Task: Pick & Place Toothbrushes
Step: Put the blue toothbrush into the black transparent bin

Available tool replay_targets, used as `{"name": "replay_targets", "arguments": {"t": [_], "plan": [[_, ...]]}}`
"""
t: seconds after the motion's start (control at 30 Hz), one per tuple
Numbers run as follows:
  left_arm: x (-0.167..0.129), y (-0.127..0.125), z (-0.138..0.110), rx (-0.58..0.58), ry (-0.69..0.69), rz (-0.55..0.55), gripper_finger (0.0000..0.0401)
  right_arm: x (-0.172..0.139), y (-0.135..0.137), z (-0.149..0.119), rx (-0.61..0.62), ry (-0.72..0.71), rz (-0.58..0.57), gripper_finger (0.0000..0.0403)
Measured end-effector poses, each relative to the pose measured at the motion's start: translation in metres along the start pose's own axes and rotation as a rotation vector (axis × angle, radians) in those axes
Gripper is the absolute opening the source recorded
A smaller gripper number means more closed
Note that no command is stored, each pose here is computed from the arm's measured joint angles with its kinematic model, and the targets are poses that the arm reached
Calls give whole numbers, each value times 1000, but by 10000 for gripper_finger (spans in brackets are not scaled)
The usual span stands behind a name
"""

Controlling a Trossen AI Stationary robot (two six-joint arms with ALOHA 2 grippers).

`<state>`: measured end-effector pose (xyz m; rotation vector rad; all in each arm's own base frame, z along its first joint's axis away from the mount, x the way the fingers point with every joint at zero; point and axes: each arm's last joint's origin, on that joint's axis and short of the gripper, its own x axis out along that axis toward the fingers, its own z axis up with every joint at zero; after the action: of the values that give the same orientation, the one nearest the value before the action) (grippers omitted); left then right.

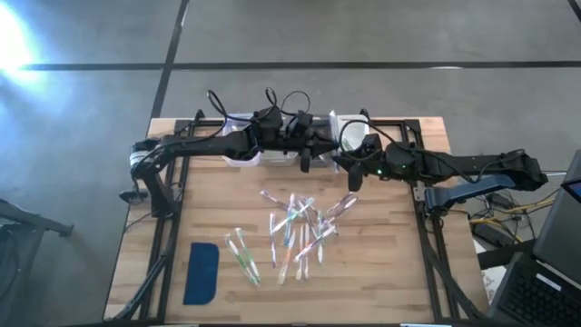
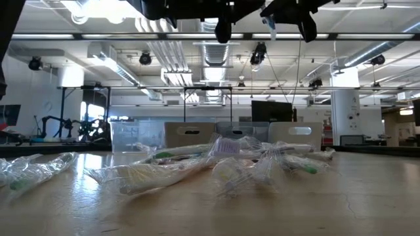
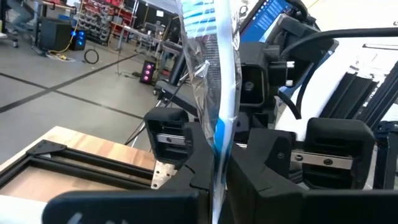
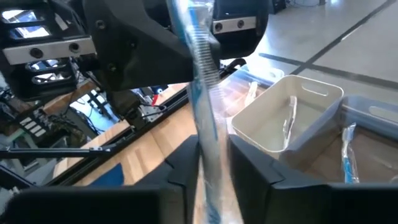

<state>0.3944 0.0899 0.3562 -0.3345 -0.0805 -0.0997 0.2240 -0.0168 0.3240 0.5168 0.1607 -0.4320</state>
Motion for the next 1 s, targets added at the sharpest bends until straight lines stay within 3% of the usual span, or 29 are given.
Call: {"name": "replay_targets", "arguments": {"t": [0.13,0.47,0.8,1.0], "plan": [[0,0,0,-3,0,-1,29,-3,0,1,-11,-2,11,23],[0,1,0,4,-3,18,64,-4,0,2,-7,-13,3,21],[-6,7,0,33,57,47,189,-7,-1,5,12,-30,0,20],[-23,14,10,125,132,109,248,-8,-2,6,14,-34,-3,20]]}}
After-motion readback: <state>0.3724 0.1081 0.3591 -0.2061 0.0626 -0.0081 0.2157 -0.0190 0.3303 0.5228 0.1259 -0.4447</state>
